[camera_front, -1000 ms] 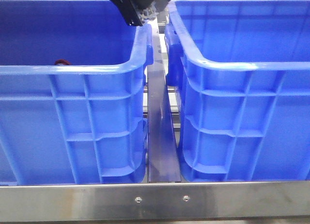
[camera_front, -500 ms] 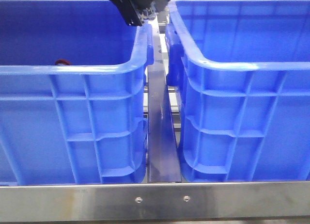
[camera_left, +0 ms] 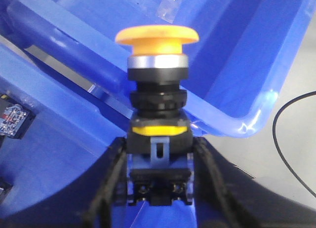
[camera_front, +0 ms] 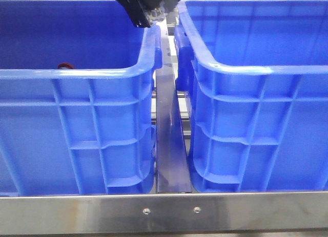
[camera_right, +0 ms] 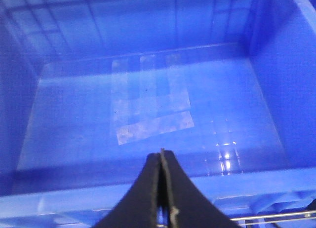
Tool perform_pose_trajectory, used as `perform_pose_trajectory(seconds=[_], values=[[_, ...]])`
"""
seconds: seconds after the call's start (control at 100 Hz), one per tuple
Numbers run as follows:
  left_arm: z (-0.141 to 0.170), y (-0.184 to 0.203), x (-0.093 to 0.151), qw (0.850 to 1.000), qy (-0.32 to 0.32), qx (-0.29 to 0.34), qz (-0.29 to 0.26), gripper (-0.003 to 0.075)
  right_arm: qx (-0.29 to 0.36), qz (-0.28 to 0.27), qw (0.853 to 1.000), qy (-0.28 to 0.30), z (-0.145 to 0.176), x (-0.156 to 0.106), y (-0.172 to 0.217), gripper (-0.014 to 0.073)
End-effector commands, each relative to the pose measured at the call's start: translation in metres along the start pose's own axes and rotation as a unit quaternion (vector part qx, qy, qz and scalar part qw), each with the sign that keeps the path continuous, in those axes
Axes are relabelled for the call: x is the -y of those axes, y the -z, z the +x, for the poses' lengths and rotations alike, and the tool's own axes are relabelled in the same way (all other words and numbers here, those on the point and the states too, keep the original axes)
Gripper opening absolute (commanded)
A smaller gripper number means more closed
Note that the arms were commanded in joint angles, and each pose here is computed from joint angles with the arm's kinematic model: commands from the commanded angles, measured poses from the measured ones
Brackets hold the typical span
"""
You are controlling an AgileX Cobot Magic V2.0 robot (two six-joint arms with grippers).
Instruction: Pick red and yellow buttons and place in box
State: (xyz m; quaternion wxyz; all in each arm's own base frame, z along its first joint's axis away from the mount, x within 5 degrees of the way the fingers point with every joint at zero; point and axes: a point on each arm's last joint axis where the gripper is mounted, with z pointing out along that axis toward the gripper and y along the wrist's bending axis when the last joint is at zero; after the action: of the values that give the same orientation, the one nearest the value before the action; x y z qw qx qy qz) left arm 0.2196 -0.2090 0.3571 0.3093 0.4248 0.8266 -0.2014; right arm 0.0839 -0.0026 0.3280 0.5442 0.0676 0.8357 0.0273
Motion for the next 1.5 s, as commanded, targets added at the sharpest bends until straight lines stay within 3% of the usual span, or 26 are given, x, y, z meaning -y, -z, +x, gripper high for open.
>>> perform_pose_trajectory(seconds=[0.0, 0.13, 0.21, 0.25, 0.41, 0.56, 0.78, 0.98, 1.21, 1.49], values=[[-0.014, 0.02, 0.006, 0.998, -0.002, 0.062, -0.004, 0.0123, 0.017, -0.005, 1.0, -0.002, -0.029, -0.004, -0.004, 0.0066], [-0.014, 0.02, 0.006, 0.998, -0.002, 0.062, -0.004, 0.0123, -0.014, -0.01, 1.0, -0.013, -0.047, -0.008, -0.015, 0.0418], [-0.014, 0.02, 0.006, 0.998, -0.002, 0.062, -0.004, 0.0123, -0.03, -0.021, 0.999, -0.029, -0.054, -0.012, -0.023, 0.0554], [-0.014, 0.02, 0.006, 0.998, -0.002, 0.062, -0.004, 0.0123, -0.035, -0.028, 0.998, -0.04, -0.056, -0.014, -0.026, 0.058], [-0.014, 0.02, 0.006, 0.998, -0.002, 0.062, -0.004, 0.0123, -0.058, -0.096, 0.988, -0.102, -0.063, -0.028, -0.038, 0.0577], [-0.014, 0.02, 0.006, 0.998, -0.002, 0.062, -0.004, 0.0123, -0.092, -0.198, 0.967, -0.132, -0.066, -0.049, -0.049, 0.0577], [-0.014, 0.02, 0.006, 0.998, -0.002, 0.062, -0.004, 0.0123, -0.152, -0.346, 0.906, -0.191, -0.067, -0.082, -0.077, 0.0577], [-0.014, 0.02, 0.006, 0.998, -0.002, 0.062, -0.004, 0.0123, -0.177, -0.41, 0.864, -0.23, -0.064, -0.104, -0.104, 0.0577], [-0.013, 0.018, 0.005, 0.998, -0.001, 0.059, -0.003, 0.0123, -0.21, -0.435, 0.848, -0.219, -0.063, -0.128, -0.127, 0.0577], [-0.014, 0.018, 0.005, 0.998, -0.001, 0.062, -0.005, 0.0123, -0.23, -0.447, 0.838, -0.211, -0.067, -0.144, -0.146, 0.0577]])
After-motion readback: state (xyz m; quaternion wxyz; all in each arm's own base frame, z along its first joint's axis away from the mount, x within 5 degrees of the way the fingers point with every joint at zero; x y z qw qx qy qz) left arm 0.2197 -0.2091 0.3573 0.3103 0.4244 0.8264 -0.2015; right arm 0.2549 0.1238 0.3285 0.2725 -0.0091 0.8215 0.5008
